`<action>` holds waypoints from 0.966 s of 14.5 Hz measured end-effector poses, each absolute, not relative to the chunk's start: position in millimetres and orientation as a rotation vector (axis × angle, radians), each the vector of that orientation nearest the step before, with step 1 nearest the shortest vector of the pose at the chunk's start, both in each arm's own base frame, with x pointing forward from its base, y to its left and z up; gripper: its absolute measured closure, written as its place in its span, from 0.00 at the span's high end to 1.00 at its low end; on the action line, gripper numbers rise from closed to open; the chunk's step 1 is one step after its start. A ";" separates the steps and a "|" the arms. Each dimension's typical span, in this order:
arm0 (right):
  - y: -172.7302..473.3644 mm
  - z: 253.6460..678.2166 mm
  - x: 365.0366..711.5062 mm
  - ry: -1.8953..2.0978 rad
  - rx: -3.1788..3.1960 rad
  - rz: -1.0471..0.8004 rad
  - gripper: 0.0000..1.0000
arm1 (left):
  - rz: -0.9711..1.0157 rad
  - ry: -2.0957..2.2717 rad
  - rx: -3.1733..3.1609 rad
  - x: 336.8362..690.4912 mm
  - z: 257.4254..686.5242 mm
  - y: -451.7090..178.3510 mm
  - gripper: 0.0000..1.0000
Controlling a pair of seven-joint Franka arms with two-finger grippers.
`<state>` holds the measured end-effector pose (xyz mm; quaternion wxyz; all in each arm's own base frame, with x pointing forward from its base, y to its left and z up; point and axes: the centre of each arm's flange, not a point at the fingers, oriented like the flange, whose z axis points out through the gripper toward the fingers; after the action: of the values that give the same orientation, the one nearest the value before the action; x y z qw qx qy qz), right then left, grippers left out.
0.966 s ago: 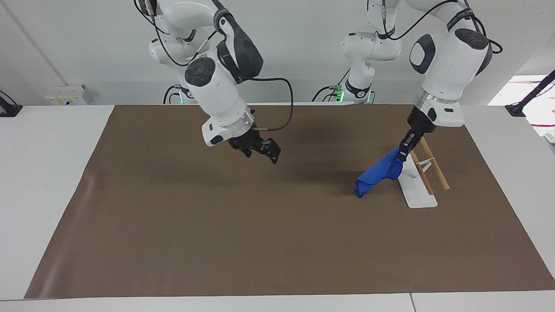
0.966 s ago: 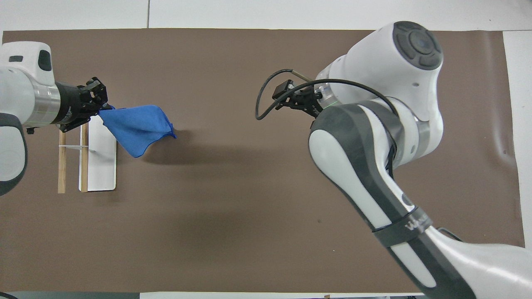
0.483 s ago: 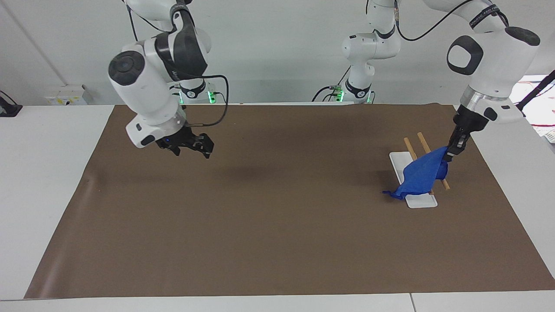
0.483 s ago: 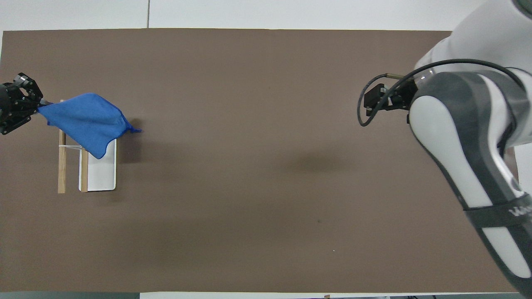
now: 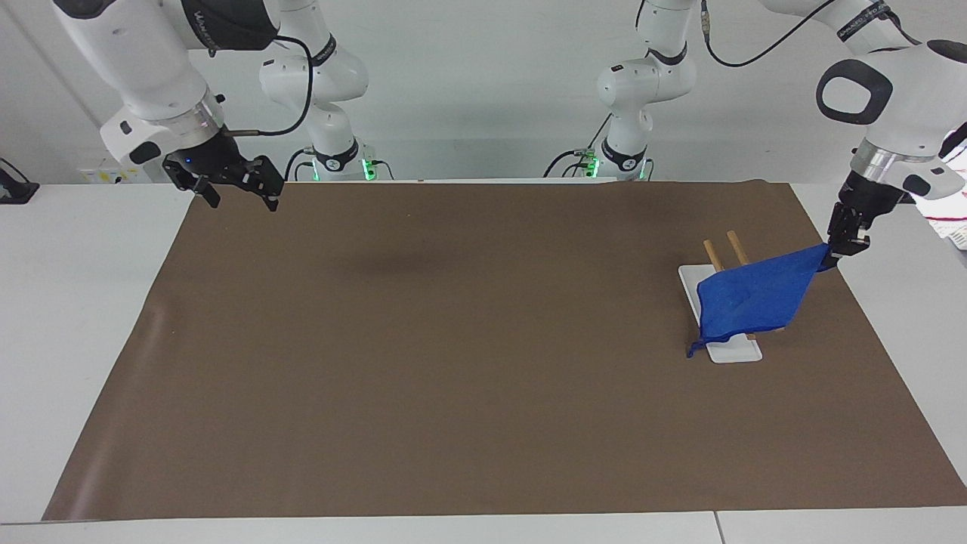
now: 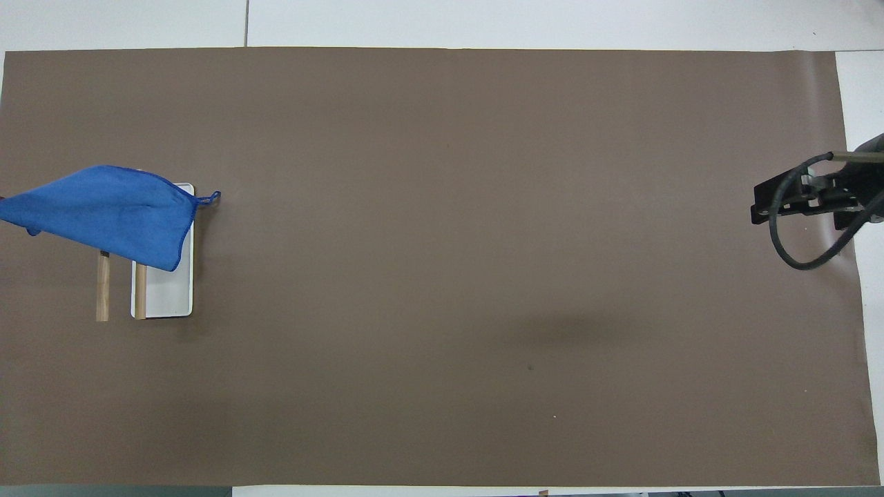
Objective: Right arm passes towel to left arm to hang
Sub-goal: 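Drape the towel over the wooden rack and open the left gripper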
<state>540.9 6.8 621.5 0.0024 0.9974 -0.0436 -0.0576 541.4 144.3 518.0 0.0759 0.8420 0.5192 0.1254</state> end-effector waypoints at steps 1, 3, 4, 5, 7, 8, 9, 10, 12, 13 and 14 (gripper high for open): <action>5.3 619.1 539.5 -0.125 3.127 -0.191 1.00 | 0.403 1.568 2.510 536.5 511.3 149.2 0.02; 1.7 611.8 539.4 -0.116 3.123 -0.216 1.00 | 0.429 1.576 2.498 531.0 497.9 151.2 0.02; -2.7 609.8 539.5 -0.120 3.123 -0.221 1.00 | 0.435 1.577 2.496 530.3 494.2 151.2 0.02; -8.3 609.7 539.5 -0.127 3.124 -0.221 1.00 | 0.444 1.581 2.491 529.7 492.6 153.0 0.02; -16.7 611.7 538.4 -0.121 3.127 -0.215 1.00 | 0.463 1.604 2.474 527.1 492.0 163.3 0.02; -17.9 613.3 537.5 -0.119 3.128 -0.210 1.00 | 0.477 1.619 2.461 525.5 493.0 170.3 0.02; -17.7 614.6 536.2 -0.117 3.129 -0.207 1.00 | 0.490 1.633 2.450 523.9 493.9 176.9 0.02; -17.4 614.8 534.5 -0.112 3.129 -0.208 1.00 | 0.497 1.645 2.442 522.3 494.4 182.3 0.02; -17.7 613.9 531.4 -0.096 3.131 -0.214 1.00 | 0.499 1.652 2.437 521.3 494.4 185.4 0.02; -18.0 613.2 530.8 -0.095 3.131 -0.216 1.00 | 0.498 1.651 2.438 521.5 494.3 184.6 0.02; -18.1 611.9 530.7 -0.095 3.130 -0.221 1.00 | 0.497 1.647 2.441 521.9 493.9 183.1 0.02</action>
<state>530.7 -18.1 611.9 0.0010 0.9971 -0.0302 -0.0703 521.9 183.1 493.9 0.0775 0.8148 0.5500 0.1659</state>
